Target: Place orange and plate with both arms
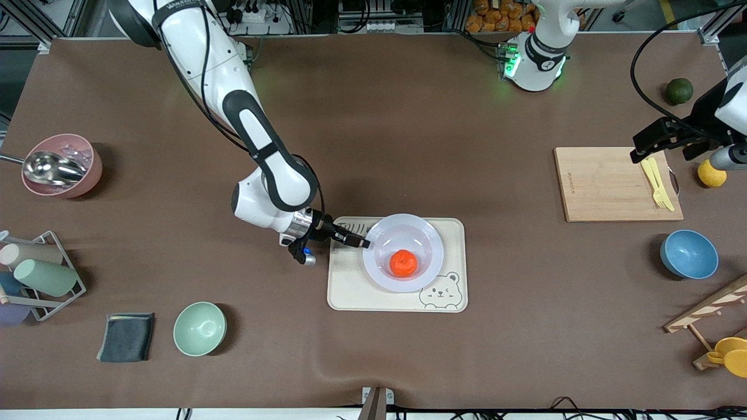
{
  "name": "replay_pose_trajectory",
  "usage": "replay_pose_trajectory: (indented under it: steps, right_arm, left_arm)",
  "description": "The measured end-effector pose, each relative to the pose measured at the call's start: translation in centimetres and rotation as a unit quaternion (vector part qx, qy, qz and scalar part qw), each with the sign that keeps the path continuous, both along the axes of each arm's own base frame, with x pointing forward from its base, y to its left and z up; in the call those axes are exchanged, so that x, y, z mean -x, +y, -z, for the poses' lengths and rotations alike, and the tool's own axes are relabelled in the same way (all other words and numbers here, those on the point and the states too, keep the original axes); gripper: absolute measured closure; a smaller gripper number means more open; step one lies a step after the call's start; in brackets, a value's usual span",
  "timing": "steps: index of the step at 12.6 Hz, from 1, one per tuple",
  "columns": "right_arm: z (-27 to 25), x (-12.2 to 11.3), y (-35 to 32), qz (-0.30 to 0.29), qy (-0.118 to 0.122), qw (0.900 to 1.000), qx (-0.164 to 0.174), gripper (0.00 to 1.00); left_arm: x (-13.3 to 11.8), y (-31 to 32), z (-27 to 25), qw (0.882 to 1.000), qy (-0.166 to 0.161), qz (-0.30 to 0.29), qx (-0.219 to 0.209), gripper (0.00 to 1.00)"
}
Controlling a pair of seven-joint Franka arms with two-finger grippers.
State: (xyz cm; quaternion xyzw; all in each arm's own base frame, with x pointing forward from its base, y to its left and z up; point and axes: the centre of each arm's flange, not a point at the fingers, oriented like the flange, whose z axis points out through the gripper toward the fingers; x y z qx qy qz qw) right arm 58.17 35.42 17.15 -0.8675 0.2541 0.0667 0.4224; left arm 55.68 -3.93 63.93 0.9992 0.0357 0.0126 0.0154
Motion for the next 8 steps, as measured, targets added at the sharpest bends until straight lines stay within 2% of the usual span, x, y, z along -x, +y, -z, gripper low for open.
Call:
replay_pose_trajectory:
  steps: [3, 6, 8]
  right_arm:
    - [-2.4, -1.4, -1.2, -0.016, 0.020, 1.000, 0.001, 0.49]
    - [-5.2, -2.5, -2.8, -0.038, 0.030, 0.999, -0.002, 0.44]
    - [-5.8, -3.4, -4.8, -0.053, 0.038, 0.998, 0.010, 0.34]
  left_arm:
    - [0.0, 0.1, 0.0, 1.000, 0.000, -0.001, 0.000, 0.00]
    - [0.0, 0.2, 0.0, 1.000, 0.000, -0.002, 0.000, 0.00]
    - [0.0, 0.3, -0.1, 1.000, -0.001, -0.003, 0.000, 0.00]
